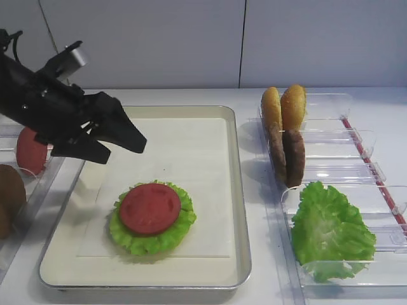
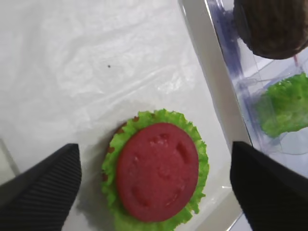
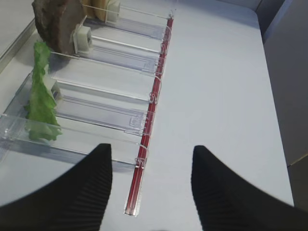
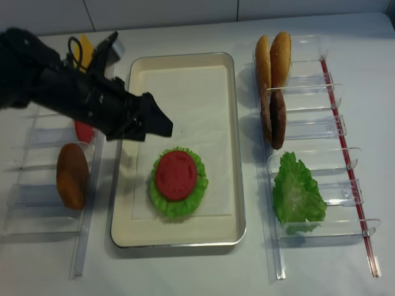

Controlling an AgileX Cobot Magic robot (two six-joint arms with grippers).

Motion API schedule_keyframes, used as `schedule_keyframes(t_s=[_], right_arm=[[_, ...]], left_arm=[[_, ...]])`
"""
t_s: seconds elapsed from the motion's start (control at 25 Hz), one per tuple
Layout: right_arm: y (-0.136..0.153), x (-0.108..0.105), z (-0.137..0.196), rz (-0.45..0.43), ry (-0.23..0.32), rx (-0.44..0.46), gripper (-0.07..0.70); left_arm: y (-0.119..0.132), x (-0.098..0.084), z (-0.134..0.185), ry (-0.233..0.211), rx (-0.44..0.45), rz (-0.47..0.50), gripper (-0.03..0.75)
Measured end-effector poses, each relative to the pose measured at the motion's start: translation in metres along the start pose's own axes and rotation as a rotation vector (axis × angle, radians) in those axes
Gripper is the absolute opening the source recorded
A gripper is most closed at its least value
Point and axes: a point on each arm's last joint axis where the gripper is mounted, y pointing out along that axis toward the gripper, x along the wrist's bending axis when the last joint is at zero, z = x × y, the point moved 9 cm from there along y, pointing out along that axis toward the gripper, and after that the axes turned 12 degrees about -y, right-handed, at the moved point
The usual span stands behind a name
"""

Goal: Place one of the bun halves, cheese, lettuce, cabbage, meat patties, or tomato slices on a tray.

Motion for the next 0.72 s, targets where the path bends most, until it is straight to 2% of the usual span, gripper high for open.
schedule_keyframes(t_s=[0.16, 0.28, 0.56, 0.72], right_arm=[[0.000, 0.000, 0.000, 0.000, 0.000, 0.000, 0.393], [0.000, 0.000, 0.000, 0.000, 0.000, 0.000, 0.393], [0.000, 0.000, 0.000, 0.000, -0.002, 0.000, 0.393], [0.000, 0.000, 0.000, 0.000, -0.002, 0.000, 0.393]], left_arm=[[-0.024, -0.005, -0.016, 0.055, -0.056, -0.088, 0.604], [-0.053, -0.010, -0.030, 0.100, -0.125, -0.185, 0.604], [-0.124, 0.002, -0.033, 0.117, -0.273, -0.498, 0.603], [-0.154, -0.002, -0.025, 0.135, -0.348, -0.575, 0.603]])
